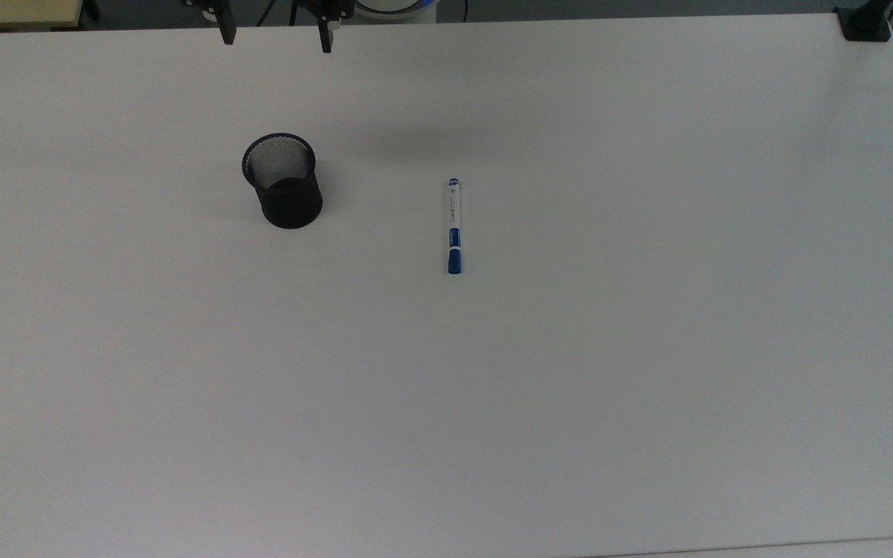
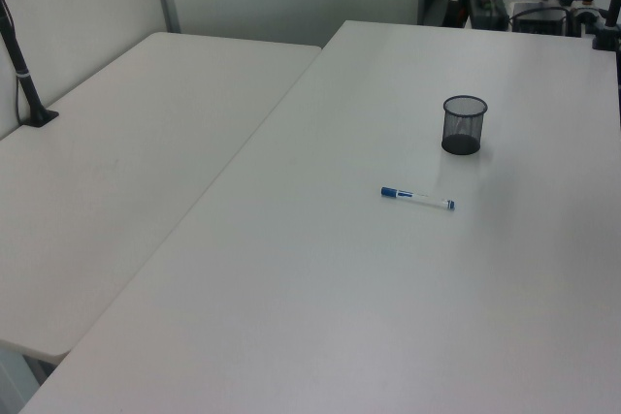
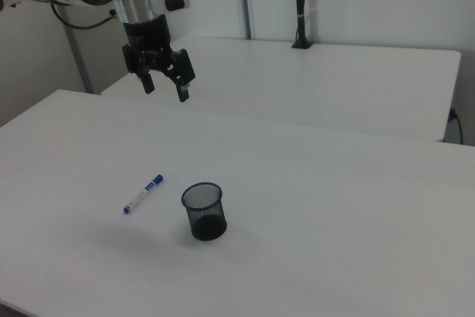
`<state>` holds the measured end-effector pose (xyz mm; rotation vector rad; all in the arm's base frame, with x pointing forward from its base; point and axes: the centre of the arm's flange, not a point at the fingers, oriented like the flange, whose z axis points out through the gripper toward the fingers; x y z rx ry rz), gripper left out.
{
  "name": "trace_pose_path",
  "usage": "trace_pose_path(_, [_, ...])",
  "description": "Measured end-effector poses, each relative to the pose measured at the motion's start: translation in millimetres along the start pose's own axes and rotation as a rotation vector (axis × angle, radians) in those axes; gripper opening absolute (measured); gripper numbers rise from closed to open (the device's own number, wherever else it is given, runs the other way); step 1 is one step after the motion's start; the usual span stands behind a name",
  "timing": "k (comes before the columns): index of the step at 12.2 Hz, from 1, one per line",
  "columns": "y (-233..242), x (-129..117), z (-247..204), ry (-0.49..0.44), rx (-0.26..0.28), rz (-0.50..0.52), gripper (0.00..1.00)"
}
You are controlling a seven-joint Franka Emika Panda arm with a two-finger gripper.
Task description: Remove the marker
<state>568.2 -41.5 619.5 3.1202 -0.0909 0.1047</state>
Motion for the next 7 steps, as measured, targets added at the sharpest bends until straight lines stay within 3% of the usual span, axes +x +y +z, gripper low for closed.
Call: trace_pose_path(7, [0.1,-3.3,-8.3,0.015,0.0,0.0,1.0])
